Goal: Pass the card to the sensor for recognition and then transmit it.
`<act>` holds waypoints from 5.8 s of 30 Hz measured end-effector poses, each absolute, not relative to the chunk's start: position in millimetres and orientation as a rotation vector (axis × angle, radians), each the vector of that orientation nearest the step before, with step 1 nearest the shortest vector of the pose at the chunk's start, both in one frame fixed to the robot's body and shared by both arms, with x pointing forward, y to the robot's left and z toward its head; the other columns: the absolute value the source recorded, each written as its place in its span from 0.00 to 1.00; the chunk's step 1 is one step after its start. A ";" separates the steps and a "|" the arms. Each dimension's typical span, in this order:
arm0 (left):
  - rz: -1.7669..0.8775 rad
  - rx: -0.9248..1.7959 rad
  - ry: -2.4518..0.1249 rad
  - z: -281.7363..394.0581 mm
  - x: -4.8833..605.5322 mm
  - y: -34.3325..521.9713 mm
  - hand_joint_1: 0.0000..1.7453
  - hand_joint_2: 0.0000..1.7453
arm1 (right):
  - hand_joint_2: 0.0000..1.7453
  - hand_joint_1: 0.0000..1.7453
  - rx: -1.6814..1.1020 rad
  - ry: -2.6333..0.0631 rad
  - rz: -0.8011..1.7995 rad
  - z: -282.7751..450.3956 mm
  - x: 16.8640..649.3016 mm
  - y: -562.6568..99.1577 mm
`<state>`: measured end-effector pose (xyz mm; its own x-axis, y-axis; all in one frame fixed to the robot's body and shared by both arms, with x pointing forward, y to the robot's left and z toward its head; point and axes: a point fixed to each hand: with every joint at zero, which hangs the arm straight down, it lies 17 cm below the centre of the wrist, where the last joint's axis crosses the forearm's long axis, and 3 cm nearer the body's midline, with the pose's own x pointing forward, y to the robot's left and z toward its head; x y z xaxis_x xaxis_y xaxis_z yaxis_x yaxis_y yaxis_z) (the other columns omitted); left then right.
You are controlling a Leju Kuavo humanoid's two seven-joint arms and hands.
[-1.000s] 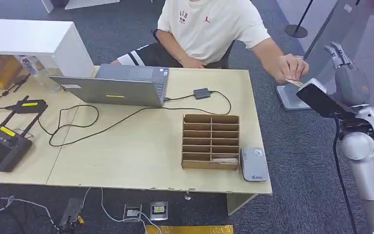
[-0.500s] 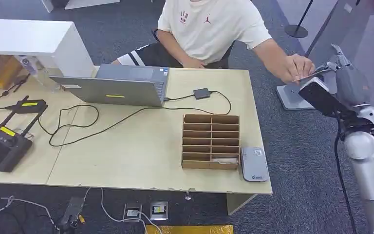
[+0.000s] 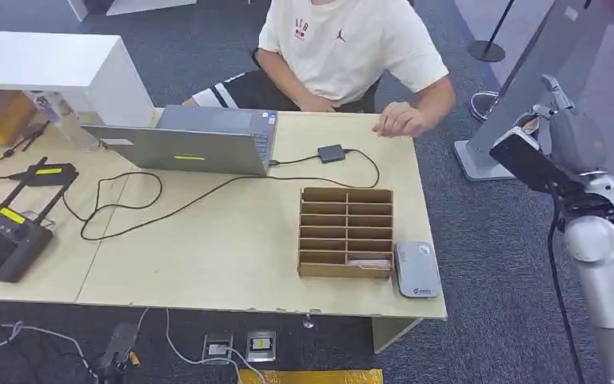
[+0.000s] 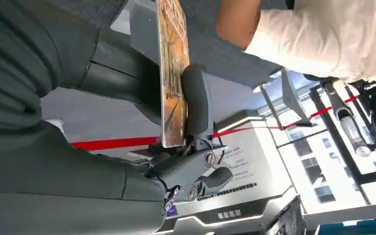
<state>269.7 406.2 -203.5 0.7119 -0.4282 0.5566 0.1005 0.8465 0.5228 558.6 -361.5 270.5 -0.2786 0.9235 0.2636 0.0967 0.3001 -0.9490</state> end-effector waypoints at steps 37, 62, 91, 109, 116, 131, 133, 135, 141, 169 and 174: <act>-0.353 0.454 -0.708 -205.2 274.2 395.0 0.00 0.00 | 1.00 1.00 -0.638 -1.341 1.192 67.0 471.1 -283.8; -0.365 0.458 -0.704 -205.9 272.2 396.2 0.00 0.00 | 1.00 1.00 -0.560 -1.301 1.196 35.1 452.5 -273.0; -0.385 0.459 -0.707 -206.3 271.2 394.2 0.00 0.00 | 1.00 1.00 -0.499 -1.235 1.212 4.0 423.6 -275.5; -0.404 0.455 -0.768 -202.1 275.3 383.8 0.00 0.00 | 1.00 1.00 -0.651 -1.407 1.294 102.6 486.7 -285.2; -0.406 0.452 -0.783 -199.2 282.1 379.7 0.00 0.00 | 1.00 1.00 -0.822 -1.555 1.321 205.4 539.3 -295.4; -0.405 0.437 -0.728 -200.9 288.7 380.5 0.00 0.00 | 1.00 1.00 -0.992 -1.648 1.315 305.2 603.9 -307.4; -0.403 0.443 -0.728 -199.5 290.8 383.3 0.00 0.00 | 1.00 1.00 -0.988 -1.637 1.317 301.1 609.4 -307.1; -0.403 0.445 -0.729 -199.2 291.1 384.3 0.00 0.00 | 1.00 1.00 -0.980 -1.625 1.315 296.4 613.7 -306.7; -0.405 0.449 -0.726 -199.2 290.6 386.3 0.00 0.00 | 1.00 0.95 -0.943 -1.578 1.303 276.2 621.2 -311.8; -0.345 0.469 -0.728 -199.9 280.2 404.0 0.00 0.00 | 1.00 0.00 -0.191 -1.790 0.663 322.7 583.9 -256.8; -0.350 0.479 -0.721 -203.0 270.9 406.6 0.00 0.00 | 1.00 0.00 -0.090 -1.776 0.662 304.5 543.1 -236.1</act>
<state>270.9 406.6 -203.0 0.7013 -0.4618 0.5431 0.1404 0.8364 0.5299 543.1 -236.1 304.5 -0.3175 0.3893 0.8647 -0.2717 0.8363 -0.4763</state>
